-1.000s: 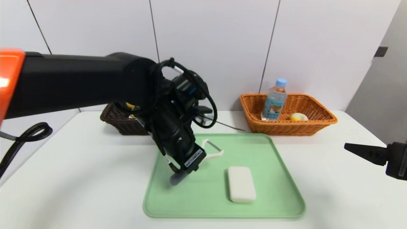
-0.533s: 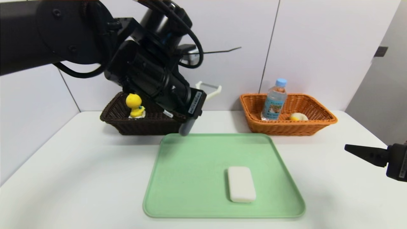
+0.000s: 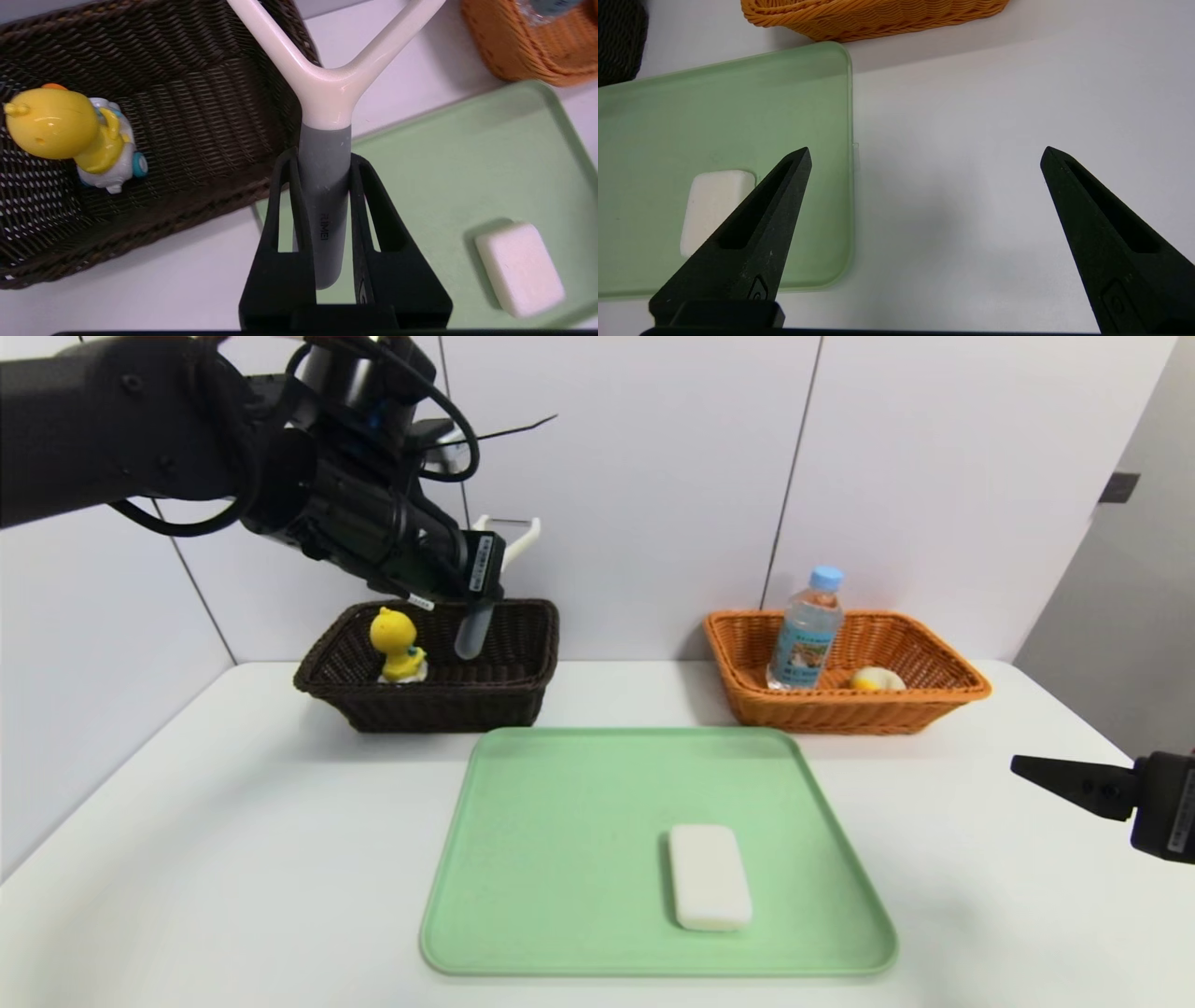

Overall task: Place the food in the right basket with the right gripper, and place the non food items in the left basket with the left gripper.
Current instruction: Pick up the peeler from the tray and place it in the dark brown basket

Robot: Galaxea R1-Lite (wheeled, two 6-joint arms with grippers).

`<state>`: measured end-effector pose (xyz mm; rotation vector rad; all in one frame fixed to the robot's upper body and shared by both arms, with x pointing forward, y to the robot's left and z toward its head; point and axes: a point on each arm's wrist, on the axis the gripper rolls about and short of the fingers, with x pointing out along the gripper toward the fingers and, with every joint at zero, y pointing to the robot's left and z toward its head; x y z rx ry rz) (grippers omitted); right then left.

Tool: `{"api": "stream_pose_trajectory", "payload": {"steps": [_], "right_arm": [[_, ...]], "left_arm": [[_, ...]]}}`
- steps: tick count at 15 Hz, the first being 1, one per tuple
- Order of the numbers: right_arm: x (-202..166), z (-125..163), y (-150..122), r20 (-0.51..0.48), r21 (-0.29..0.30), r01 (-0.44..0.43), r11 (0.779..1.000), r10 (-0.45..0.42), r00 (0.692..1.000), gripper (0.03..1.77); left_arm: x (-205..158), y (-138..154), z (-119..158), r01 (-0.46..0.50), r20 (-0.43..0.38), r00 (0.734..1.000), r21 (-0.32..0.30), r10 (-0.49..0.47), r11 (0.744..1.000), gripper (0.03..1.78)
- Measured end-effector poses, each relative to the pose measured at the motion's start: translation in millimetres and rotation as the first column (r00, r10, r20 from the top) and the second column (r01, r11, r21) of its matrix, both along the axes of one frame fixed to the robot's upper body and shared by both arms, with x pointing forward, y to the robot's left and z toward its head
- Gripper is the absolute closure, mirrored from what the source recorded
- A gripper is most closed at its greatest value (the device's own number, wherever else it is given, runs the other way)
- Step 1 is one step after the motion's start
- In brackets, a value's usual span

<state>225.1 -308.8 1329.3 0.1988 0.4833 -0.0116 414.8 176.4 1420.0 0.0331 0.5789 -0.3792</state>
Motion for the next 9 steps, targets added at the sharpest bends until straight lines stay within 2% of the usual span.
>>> {"api": "stream_pose_trajectory", "payload": {"steps": [3, 6, 9], "right_arm": [[0.9, 0.0, 0.2, -0.002, 0.001, 0.003, 1.000, -0.003, 1.000, 0.10], [2.2, 3.3, 0.5, 0.009, 0.006, 0.001, 1.000, -0.001, 1.000, 0.10], [7.3, 8.8, 1.9, 0.062, 0.025, -0.006, 1.000, 0.005, 0.998, 0.10]], "left_arm": [[33.9, 17.9, -17.5, -0.075, 0.010, 0.997, -0.006, 0.075, 0.997, 1.55], [57.8, 25.5, -38.3, -0.102, -0.010, 0.995, 0.004, 0.102, 0.995, 1.55], [77.2, 31.4, -59.7, -0.125, -0.041, 0.991, 0.014, 0.125, 0.992, 1.55]]}}
